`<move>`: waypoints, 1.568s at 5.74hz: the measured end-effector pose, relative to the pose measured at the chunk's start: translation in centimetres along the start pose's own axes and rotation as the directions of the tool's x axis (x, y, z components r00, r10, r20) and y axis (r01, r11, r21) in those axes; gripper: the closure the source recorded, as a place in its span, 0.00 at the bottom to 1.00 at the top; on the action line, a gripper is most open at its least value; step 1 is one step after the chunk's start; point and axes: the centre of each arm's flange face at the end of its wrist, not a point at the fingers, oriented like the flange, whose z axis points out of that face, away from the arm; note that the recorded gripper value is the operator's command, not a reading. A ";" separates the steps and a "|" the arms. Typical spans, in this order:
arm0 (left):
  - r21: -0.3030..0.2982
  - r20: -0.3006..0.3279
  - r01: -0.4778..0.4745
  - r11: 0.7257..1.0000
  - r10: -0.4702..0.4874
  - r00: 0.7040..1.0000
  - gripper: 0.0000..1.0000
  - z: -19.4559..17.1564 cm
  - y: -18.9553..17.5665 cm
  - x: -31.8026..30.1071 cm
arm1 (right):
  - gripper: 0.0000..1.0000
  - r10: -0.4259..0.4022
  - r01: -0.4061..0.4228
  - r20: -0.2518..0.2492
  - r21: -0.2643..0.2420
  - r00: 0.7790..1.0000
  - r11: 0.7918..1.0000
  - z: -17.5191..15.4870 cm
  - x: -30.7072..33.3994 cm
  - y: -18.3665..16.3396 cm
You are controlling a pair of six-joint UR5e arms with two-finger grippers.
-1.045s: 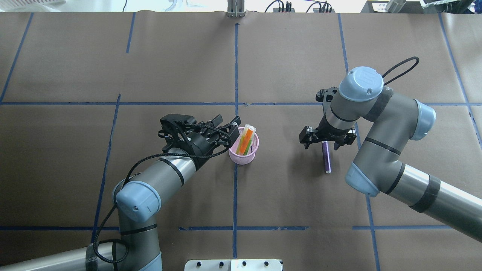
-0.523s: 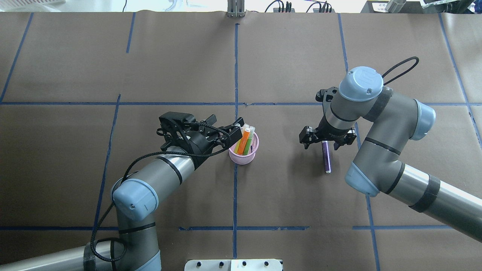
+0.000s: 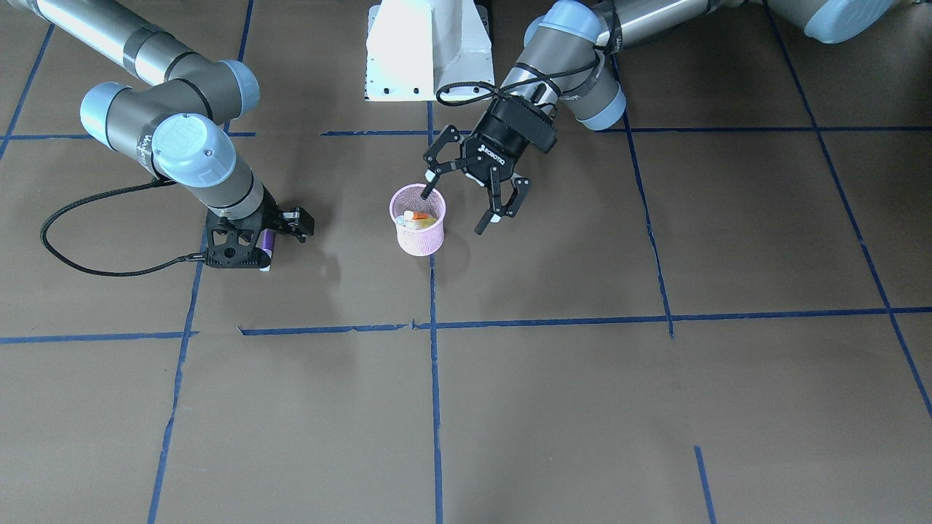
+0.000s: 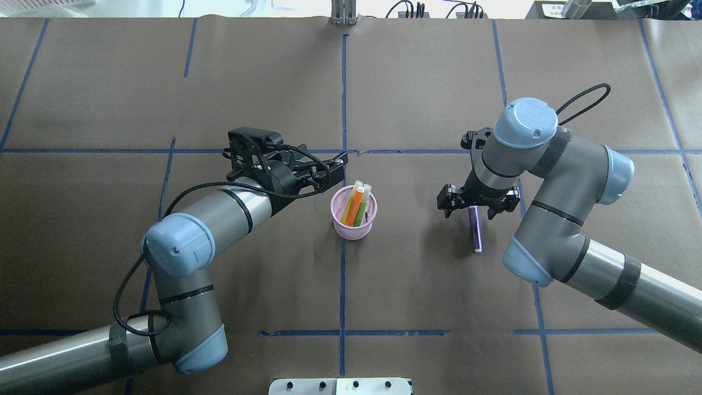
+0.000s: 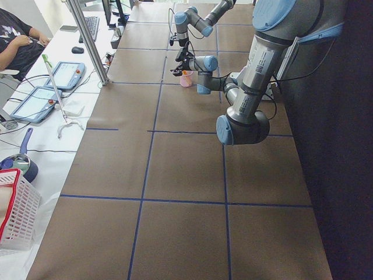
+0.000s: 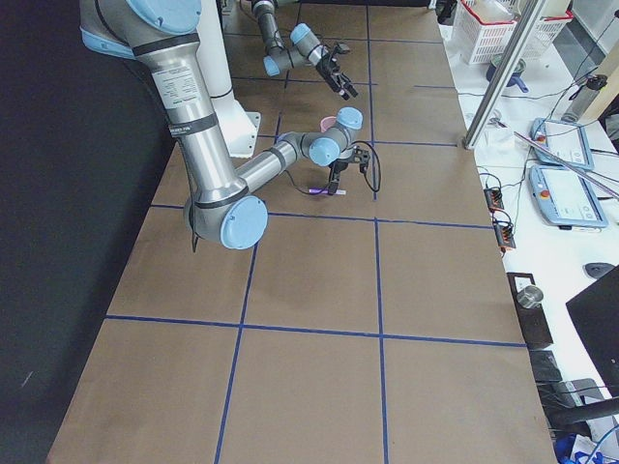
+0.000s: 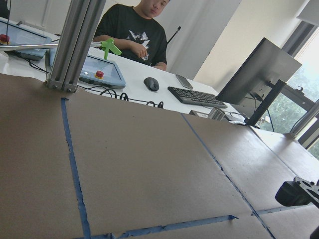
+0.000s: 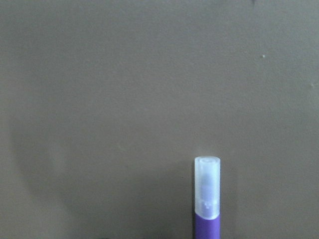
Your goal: Collect pens into pen holder
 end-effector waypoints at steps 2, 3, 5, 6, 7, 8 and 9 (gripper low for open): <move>-0.272 0.130 0.010 0.962 0.026 0.991 0.00 0.7 -7.4 -6.5 | 0.01 0.001 -0.001 -0.001 0.000 1.000 1.000 0.0 0.1 0.0; -0.413 0.208 0.079 0.907 0.009 0.978 0.00 -0.2 -12.1 -10.9 | 0.05 0.002 -0.002 -0.002 -0.001 1.000 1.000 0.0 0.1 0.0; -0.566 0.285 0.149 0.811 0.024 0.958 0.00 -3.8 -18.6 -19.5 | 0.31 0.003 -0.003 -0.006 -0.003 1.000 1.000 0.2 0.3 0.0; -0.602 0.298 0.158 0.782 0.036 0.954 0.00 -6.1 -21.6 -23.4 | 0.47 0.004 -0.004 -0.007 -0.004 1.000 1.000 0.3 0.4 0.0; -0.636 0.301 0.154 0.756 0.059 0.952 0.00 -8.8 -24.4 -27.5 | 0.57 0.006 -0.006 -0.008 -0.005 1.000 1.000 0.3 0.5 0.0; -0.666 0.295 0.133 0.734 0.095 0.951 0.00 -11.2 -26.8 -31.4 | 0.67 0.007 -0.007 -0.008 -0.005 1.000 1.000 0.3 0.6 0.0; -0.691 0.285 0.116 0.713 0.121 0.951 0.00 -13.3 -28.5 -35.6 | 0.75 0.007 -0.007 -0.009 -0.006 1.000 1.000 0.4 0.6 0.0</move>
